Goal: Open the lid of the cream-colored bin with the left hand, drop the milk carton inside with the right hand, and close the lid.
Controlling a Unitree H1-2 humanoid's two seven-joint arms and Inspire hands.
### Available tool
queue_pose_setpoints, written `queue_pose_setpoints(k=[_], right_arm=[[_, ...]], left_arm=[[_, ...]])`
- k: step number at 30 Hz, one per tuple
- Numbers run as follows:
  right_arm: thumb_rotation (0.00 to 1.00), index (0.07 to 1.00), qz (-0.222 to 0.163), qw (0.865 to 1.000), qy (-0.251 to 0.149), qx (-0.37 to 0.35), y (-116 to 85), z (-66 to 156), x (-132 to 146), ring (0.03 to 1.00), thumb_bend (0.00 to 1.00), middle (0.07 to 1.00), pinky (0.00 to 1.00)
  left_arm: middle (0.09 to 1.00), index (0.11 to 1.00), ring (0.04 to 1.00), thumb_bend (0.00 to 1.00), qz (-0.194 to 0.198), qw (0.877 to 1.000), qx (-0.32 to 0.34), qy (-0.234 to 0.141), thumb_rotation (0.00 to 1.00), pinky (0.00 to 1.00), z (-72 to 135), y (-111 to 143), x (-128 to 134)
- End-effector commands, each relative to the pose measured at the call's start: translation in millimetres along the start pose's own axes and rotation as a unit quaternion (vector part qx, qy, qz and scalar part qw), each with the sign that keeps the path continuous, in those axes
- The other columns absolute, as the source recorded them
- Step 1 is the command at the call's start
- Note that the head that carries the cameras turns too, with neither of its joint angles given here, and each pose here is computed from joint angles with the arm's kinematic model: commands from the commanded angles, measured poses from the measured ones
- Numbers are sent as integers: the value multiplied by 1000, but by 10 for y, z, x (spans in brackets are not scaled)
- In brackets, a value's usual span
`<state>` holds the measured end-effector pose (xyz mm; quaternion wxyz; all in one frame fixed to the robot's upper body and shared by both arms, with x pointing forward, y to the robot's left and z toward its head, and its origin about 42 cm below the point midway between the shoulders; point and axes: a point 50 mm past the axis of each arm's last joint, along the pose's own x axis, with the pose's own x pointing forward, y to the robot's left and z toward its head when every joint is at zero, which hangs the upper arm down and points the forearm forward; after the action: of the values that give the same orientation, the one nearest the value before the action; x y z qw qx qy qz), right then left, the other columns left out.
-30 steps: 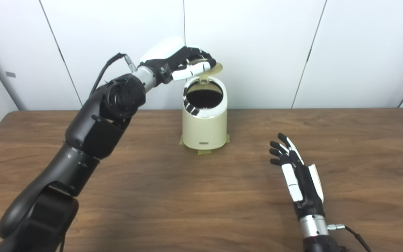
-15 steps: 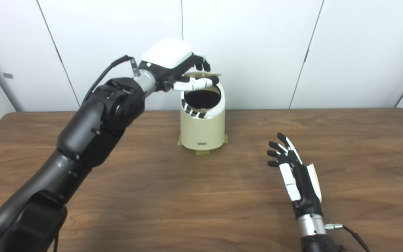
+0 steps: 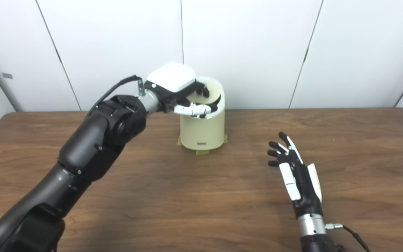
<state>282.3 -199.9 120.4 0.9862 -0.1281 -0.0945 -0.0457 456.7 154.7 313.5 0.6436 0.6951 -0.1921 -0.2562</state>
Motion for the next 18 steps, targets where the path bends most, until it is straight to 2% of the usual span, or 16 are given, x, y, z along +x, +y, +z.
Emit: queue_pose_setpoints(k=[1,15,18], right_arm=[[1000,935,8,1000,18,-9,86,-117,-129,775,493,822,655],[1000,943,10,1000,19,-14,59,-103,-137,787,484,827,674],[1000,944,7,1000,19,-16,57,-92,-146,778,496,822,672]], left_arm=[[772,751,797,593,21,1000,15,1,1000,805,7,187,-11],[780,757,811,589,-12,999,36,0,1000,824,61,-36,-88],[816,791,859,608,-50,996,70,12,1000,893,78,-101,-83]])
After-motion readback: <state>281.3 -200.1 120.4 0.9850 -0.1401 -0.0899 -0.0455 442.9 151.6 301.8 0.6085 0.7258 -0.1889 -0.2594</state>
